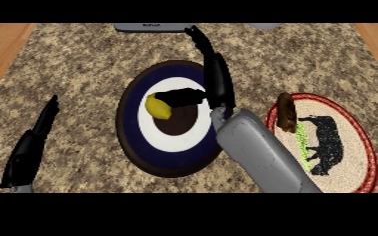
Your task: Pick the lemon from the placemat and place it in the plate
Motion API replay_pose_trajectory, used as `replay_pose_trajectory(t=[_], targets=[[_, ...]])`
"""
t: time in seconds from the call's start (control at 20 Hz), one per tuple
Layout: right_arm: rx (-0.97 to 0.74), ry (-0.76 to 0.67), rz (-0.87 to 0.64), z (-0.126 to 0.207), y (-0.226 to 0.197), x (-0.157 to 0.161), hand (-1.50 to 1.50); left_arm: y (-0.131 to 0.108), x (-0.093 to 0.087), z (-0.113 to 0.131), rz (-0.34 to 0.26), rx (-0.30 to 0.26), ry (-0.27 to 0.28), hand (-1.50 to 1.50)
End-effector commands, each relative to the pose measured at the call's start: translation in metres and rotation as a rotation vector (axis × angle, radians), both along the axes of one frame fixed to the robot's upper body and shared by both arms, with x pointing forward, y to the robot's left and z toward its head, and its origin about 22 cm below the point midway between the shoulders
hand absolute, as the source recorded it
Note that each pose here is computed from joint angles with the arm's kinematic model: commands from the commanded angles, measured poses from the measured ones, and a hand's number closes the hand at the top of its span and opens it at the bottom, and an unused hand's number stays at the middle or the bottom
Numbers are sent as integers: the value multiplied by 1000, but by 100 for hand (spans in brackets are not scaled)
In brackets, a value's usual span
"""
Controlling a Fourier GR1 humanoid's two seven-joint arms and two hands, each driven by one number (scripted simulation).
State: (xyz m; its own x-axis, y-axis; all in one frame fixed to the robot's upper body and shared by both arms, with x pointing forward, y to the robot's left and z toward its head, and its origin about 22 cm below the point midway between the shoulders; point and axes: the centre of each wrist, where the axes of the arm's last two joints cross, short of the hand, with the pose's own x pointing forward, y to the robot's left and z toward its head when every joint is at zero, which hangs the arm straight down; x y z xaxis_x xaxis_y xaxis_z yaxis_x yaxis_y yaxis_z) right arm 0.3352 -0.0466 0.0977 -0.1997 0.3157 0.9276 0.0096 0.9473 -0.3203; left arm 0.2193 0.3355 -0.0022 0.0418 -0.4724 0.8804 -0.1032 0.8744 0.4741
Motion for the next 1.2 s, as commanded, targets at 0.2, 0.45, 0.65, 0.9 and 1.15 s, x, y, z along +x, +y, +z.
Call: replay_pose_trajectory(t=[0.2,0.45,0.65,0.9,1.15], targets=[[320,-11,-129,-11,-89,-1,-150,-1,-9,-7,7,-12,0,0],[353,-98,-107,-46,-169,1,-150,-2,-9,-11,4,-15,14,0],[353,-137,-81,-80,-210,-12,-150,15,-11,-15,4,-30,22,0],[306,-143,-65,-77,-262,4,-150,-8,-5,-12,3,-6,1,0],[312,-129,-82,-88,-295,0,-150,7,-7,-7,1,4,-13,0]])
